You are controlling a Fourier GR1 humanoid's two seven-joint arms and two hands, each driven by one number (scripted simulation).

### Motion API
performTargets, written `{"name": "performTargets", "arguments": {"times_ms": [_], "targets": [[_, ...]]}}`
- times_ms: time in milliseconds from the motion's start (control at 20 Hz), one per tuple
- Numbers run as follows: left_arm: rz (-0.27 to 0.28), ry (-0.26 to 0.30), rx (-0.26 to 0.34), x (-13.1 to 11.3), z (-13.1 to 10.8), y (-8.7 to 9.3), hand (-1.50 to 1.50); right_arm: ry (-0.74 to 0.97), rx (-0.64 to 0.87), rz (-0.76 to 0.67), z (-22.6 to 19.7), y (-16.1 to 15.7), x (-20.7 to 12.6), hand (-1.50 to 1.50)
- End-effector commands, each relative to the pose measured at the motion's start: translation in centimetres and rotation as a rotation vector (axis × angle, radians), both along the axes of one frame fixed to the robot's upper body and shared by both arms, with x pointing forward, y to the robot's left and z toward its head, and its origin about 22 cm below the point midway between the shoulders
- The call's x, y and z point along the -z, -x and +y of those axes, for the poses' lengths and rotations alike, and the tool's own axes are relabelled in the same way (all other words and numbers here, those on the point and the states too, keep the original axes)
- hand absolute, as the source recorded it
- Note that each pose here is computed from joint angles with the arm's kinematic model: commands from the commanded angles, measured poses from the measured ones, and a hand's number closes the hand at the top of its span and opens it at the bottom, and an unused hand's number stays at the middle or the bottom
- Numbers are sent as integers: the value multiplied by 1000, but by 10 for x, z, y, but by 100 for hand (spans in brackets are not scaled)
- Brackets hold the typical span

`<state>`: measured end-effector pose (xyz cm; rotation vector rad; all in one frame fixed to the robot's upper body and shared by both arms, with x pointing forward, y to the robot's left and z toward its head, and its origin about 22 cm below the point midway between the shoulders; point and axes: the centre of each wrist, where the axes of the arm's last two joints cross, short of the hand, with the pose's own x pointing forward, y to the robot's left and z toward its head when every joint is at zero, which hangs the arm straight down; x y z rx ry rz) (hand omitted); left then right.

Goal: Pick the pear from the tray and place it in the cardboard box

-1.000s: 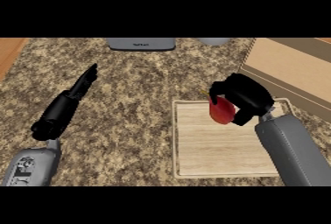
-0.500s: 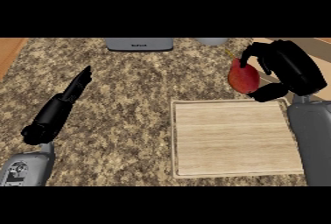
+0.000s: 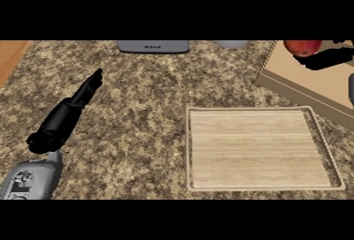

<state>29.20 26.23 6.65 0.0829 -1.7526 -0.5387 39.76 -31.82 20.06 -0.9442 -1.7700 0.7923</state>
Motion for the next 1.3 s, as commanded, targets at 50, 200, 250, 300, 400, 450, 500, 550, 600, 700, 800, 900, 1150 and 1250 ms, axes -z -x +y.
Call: {"name": "performTargets", "arguments": {"times_ms": [50, 200, 250, 300, 400, 450, 500, 550, 600, 700, 800, 900, 1150, 1250], "targets": [[-9, -13, 13, -6, 3, 0, 0, 6, 110, -1, -50, -17, -13, 150], [-20, 0, 1, 1, 1, -5, 0, 125, 115, 89, -67, -19, -25, 150], [-15, 8, 35, 2, -18, -3, 0, 138, 124, 120, -76, -19, -12, 150], [-9, -2, 33, 1, 5, 0, 0, 185, 123, 162, -74, -22, -12, 150], [-25, 3, 29, -7, -14, -9, 0, 216, 140, 301, -82, -23, -10, 150], [-38, -6, 43, -10, -4, -11, 0, 210, 151, 347, -100, -17, -14, 150], [-21, -4, 32, -1, -11, -4, 0, 182, 134, 396, -108, -14, -5, 150], [-29, -10, 52, -13, -13, -6, 0, 208, 128, 414, -115, -12, -4, 150], [-2, -5, 39, -1, -6, -14, 0, 228, 109, 425, -111, -15, -2, 150], [-17, -10, 48, -6, -8, -15, 0, 225, 88, 458, -113, -16, 7, 150], [-23, 3, 39, -6, -15, -12, 0, 294, 95, 535, -134, -2, 24, 150], [-23, -4, 63, -5, -20, -11, 0, 302, 136, 598, -144, 0, 2, 150], [-34, -12, 60, -20, -6, -21, 0, 268, -41, 658, -155, 8, 15, -150], [-33, 0, 68, -11, -16, -8, 0, 233, -103, 627, -139, -3, 23, -150]]}}
